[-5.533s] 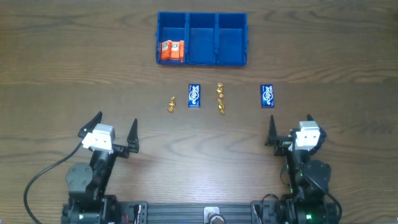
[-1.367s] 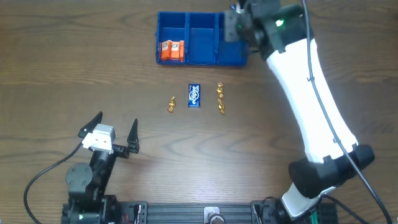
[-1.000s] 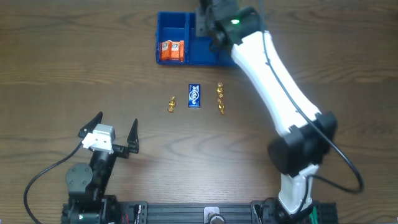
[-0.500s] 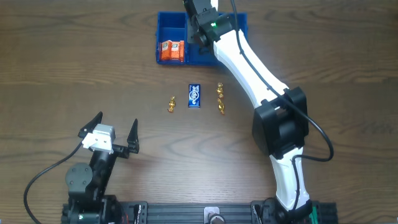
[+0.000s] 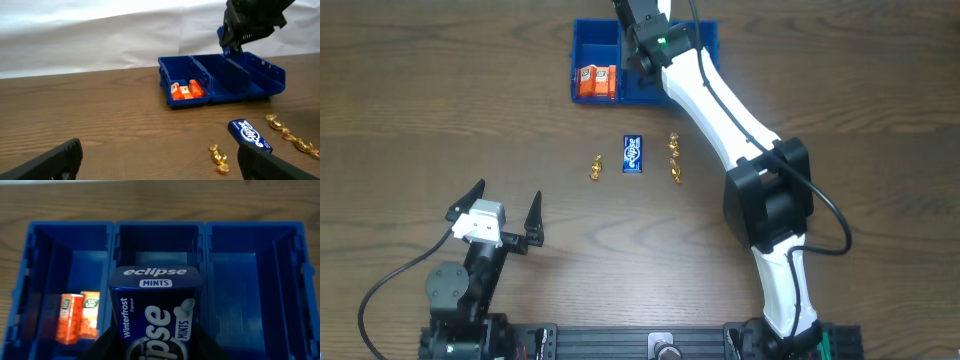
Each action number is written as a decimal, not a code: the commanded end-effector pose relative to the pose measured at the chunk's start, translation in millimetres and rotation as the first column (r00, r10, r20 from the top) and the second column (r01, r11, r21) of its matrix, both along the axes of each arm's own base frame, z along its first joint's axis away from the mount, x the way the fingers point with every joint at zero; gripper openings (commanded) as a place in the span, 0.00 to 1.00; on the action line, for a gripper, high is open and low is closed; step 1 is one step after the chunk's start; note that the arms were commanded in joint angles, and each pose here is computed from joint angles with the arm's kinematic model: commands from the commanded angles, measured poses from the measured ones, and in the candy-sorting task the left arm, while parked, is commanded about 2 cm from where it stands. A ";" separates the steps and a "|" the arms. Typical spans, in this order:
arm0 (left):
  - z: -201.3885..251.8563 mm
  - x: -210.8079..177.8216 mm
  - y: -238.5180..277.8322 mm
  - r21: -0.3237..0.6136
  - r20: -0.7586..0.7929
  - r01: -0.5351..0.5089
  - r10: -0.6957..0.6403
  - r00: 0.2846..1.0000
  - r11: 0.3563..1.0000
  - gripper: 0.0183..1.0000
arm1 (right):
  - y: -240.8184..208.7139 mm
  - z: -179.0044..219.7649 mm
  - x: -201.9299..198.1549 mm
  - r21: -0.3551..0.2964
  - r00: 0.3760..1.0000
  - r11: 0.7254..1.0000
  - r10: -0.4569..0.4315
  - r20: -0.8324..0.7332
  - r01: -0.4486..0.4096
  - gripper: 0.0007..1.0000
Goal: Sort Candies Into Trays
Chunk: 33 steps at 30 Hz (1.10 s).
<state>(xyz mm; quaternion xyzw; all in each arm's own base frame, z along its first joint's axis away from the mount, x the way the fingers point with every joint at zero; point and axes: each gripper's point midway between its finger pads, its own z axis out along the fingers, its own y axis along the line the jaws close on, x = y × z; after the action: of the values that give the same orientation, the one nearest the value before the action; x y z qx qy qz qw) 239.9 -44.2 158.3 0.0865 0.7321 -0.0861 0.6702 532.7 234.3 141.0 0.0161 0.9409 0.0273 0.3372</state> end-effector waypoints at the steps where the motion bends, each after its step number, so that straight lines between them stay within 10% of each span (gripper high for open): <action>1: -15.8 -1.3 -3.2 -0.010 -0.047 0.020 -0.020 0.999 1.000 1.00 | -0.6 -15.6 2.4 -0.023 1.000 0.999 -0.025 -0.010 0.024 0.25; 6: -15.9 -1.3 -3.2 -0.010 -0.047 0.020 -0.020 0.999 1.000 1.00 | 0.3 -15.2 2.6 -0.022 1.000 0.999 -0.023 -0.007 0.023 0.33; 10: -15.9 -1.3 -3.1 -0.010 -0.047 0.019 -0.020 0.999 1.000 1.00 | 4.6 -15.0 1.3 -0.018 1.000 1.000 -0.014 -0.007 0.014 1.00; 22: -15.9 -1.3 -3.2 -0.010 -0.047 0.020 -0.020 0.999 1.000 1.00 | 11.4 15.0 -7.1 0.006 1.000 1.000 0.026 -0.006 -0.026 1.00; 33: -15.9 -1.3 -3.1 -0.010 -0.047 0.019 -0.020 0.999 1.000 1.00 | 10.9 34.7 -120.9 -0.040 0.953 0.998 0.033 -0.303 -0.047 1.00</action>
<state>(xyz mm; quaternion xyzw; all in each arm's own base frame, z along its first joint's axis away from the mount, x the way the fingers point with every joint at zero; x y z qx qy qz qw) 239.9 -44.2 158.3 0.0865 0.7321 -0.0861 0.6702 434.3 228.3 159.9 -0.0179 0.9797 -0.0161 0.1988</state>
